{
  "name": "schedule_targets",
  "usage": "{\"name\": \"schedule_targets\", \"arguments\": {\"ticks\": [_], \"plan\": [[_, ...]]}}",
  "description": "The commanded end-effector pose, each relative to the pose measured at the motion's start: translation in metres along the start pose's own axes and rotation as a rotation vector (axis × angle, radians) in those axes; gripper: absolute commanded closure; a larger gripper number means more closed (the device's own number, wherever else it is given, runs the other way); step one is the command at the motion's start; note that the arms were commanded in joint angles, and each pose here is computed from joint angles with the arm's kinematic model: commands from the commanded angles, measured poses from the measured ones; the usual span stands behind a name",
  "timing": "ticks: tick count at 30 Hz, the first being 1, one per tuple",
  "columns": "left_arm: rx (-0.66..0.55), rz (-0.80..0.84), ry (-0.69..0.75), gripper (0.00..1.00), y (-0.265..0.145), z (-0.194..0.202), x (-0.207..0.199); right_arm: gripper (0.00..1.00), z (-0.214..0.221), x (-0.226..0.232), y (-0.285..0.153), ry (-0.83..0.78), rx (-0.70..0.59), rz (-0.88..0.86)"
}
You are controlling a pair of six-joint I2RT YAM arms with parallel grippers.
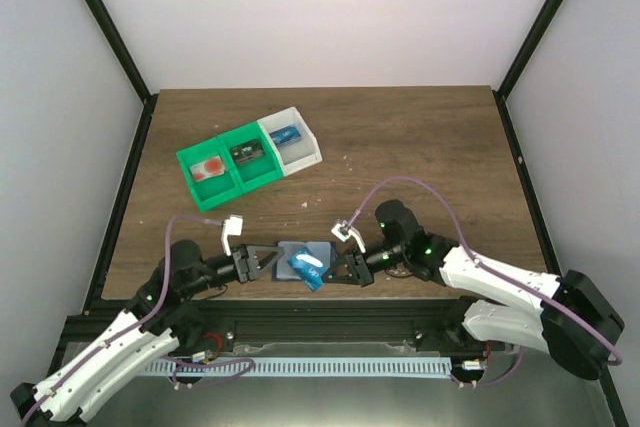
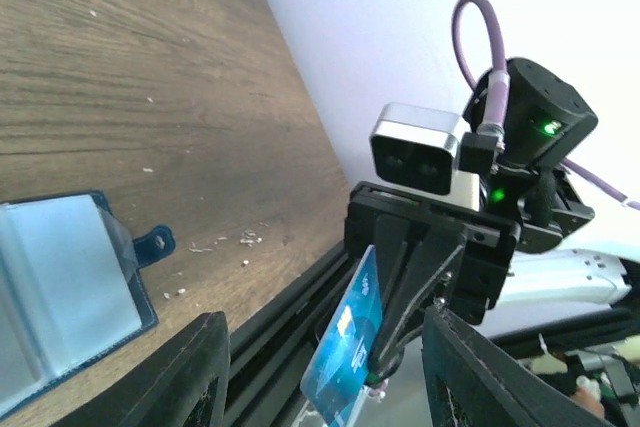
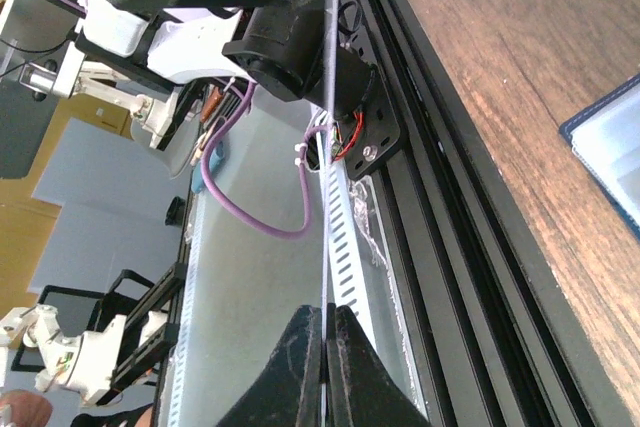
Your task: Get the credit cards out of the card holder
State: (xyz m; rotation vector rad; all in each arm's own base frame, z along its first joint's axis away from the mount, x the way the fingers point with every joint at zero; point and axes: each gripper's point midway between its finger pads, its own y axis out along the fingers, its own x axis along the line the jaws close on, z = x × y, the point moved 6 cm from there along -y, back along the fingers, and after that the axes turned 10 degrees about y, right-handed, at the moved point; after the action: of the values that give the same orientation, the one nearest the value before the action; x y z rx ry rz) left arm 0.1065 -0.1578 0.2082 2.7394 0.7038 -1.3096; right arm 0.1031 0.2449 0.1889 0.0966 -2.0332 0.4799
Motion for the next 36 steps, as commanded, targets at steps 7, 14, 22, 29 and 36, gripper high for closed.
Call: {"name": "schedule_targets", "arguments": {"ticks": [7,14,22,29,36], "plan": [[0.15,0.126,0.009,0.61,0.011,0.018,-0.005,1.0,0.002,0.009,0.001,0.019,0.055,-0.107],[0.2,0.184,0.017,0.73,0.016,0.02,-0.011,1.0,0.004,0.009,0.002,0.038,0.073,-0.131],[0.204,0.265,-0.007,0.75,0.014,0.023,-0.016,0.99,0.008,0.007,0.004,0.062,0.097,-0.161],[0.229,0.291,-0.01,0.88,0.011,0.023,-0.023,1.0,0.011,0.002,0.006,0.102,0.112,-0.16],[0.263,0.279,0.011,1.0,0.015,0.02,-0.025,0.98,0.005,0.009,0.005,0.09,0.109,-0.173]]}}
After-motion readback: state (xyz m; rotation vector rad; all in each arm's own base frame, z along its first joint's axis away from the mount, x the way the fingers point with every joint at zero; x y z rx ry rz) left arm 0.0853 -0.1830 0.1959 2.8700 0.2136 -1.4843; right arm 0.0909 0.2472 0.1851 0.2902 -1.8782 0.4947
